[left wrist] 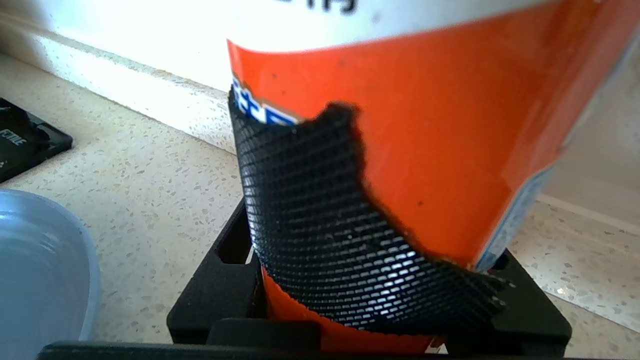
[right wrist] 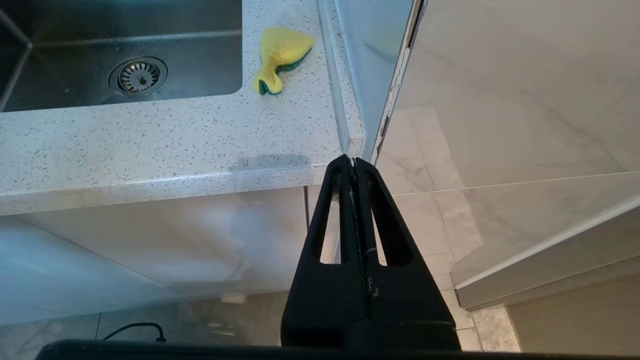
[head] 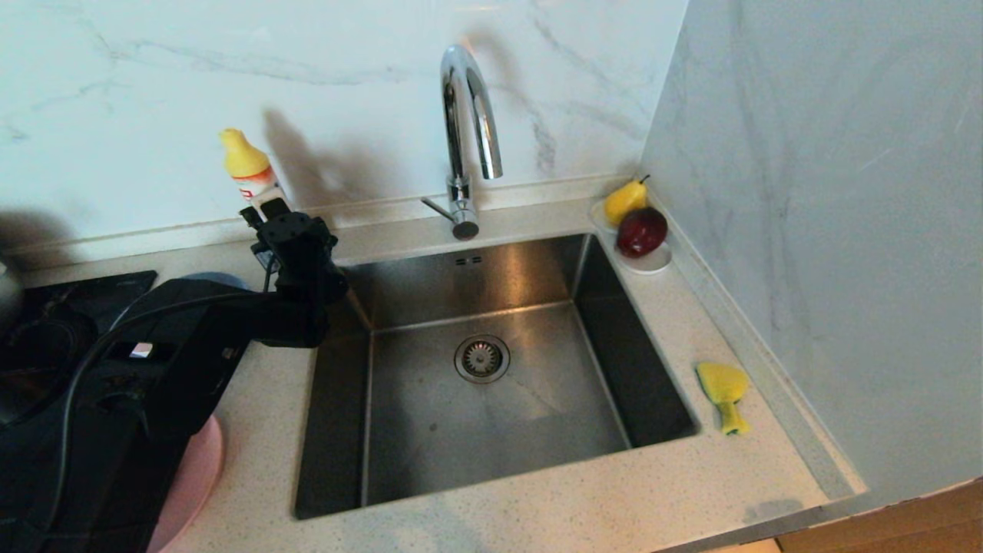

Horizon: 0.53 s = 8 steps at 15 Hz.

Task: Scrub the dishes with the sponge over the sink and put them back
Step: Place the dish soap on the table

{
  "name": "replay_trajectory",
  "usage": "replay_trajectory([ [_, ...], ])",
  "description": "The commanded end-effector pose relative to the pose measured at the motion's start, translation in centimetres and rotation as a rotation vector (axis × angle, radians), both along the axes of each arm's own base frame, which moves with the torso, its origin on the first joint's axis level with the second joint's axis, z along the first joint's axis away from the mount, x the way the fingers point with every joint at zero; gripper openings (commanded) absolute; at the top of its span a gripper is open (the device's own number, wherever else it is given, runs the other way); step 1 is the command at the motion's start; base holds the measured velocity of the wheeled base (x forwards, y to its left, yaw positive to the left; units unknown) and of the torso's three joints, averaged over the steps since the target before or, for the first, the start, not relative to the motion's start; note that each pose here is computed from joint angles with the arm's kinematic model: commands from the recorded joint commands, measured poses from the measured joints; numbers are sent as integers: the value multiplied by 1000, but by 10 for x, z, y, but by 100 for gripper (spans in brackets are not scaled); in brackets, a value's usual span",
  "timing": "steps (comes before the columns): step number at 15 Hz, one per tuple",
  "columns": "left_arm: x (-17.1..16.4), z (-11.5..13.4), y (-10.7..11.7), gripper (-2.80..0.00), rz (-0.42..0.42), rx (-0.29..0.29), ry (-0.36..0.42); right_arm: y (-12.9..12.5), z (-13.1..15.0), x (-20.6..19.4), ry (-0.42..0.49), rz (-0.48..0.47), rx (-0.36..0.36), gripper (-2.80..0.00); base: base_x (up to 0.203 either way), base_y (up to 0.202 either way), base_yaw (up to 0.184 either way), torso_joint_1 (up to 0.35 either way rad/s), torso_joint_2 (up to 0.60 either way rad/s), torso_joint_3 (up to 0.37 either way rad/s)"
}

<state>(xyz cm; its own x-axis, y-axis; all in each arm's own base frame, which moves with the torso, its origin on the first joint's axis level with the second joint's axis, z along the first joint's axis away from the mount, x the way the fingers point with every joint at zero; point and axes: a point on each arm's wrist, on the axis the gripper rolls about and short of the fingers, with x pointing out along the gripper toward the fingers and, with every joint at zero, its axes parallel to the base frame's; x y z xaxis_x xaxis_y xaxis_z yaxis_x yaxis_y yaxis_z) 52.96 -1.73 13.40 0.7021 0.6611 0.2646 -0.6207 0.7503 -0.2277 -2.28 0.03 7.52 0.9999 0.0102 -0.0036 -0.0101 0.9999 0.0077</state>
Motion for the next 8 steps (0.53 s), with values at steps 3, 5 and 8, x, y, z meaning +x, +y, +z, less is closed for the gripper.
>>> replay_trajectory([
  [3,0,0,0,-280,1,-1,-3,0,0,0,-1,1,0,-280,0,0,0,0,0,0],
  [5,0,5,0,-280,-2,-1,0,0,0,0,-1,1,0,-280,0,0,0,0,0,0],
  [8,1,2,0,-280,0,-1,7,0,0,0,-1,1,0,-280,0,0,0,0,0,0],
])
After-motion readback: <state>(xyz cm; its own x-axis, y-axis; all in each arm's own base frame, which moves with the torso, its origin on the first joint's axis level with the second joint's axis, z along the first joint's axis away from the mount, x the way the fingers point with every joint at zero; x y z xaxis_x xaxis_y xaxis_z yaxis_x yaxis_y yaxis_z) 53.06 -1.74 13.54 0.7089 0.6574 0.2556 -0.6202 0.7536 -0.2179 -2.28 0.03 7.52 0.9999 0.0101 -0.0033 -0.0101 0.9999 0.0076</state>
